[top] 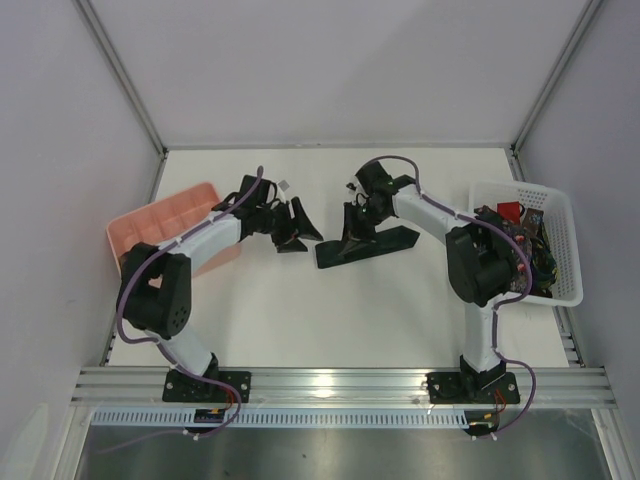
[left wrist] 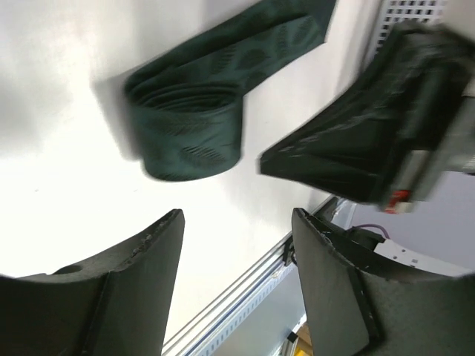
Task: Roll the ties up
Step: Roll the tie
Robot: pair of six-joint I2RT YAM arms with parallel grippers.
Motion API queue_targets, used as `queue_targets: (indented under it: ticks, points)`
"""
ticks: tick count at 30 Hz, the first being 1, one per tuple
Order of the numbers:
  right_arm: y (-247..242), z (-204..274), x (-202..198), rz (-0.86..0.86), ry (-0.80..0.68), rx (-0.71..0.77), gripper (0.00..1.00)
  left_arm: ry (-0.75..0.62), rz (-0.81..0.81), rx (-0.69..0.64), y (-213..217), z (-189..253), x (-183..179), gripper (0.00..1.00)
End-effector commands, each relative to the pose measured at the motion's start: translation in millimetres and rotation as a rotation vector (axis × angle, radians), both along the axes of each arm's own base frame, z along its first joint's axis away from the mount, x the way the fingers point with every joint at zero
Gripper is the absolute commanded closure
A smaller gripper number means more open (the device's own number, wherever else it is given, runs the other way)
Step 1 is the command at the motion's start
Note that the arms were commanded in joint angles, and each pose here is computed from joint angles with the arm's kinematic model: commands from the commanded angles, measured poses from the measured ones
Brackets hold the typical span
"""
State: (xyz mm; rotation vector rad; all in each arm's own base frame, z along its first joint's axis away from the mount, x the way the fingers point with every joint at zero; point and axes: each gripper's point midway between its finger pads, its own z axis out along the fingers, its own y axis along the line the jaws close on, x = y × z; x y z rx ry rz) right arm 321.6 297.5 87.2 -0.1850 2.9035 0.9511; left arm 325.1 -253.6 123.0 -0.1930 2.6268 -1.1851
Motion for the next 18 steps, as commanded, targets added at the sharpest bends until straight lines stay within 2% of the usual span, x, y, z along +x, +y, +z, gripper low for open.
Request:
queue_targets:
  ticks: [1,4,5,8,18]
  points:
    - [16,19,14,0.000,-0.029,0.064,0.93,0.003,-0.035,0.008,13,-5,-14,0.34]
    - [20,16,16,0.009,-0.029,0.061,0.93,0.034,-0.027,0.008,20,-17,-17,0.31]
    - [20,13,16,0.010,-0.027,0.058,0.92,0.040,-0.028,0.000,21,-21,-19,0.24]
    - [19,1,21,0.000,-0.013,0.049,0.92,0.026,-0.034,-0.016,21,-22,-17,0.20]
    - [9,-22,39,-0.022,-0.030,-0.009,0.92,0.075,-0.060,-0.083,11,-43,-13,0.18]
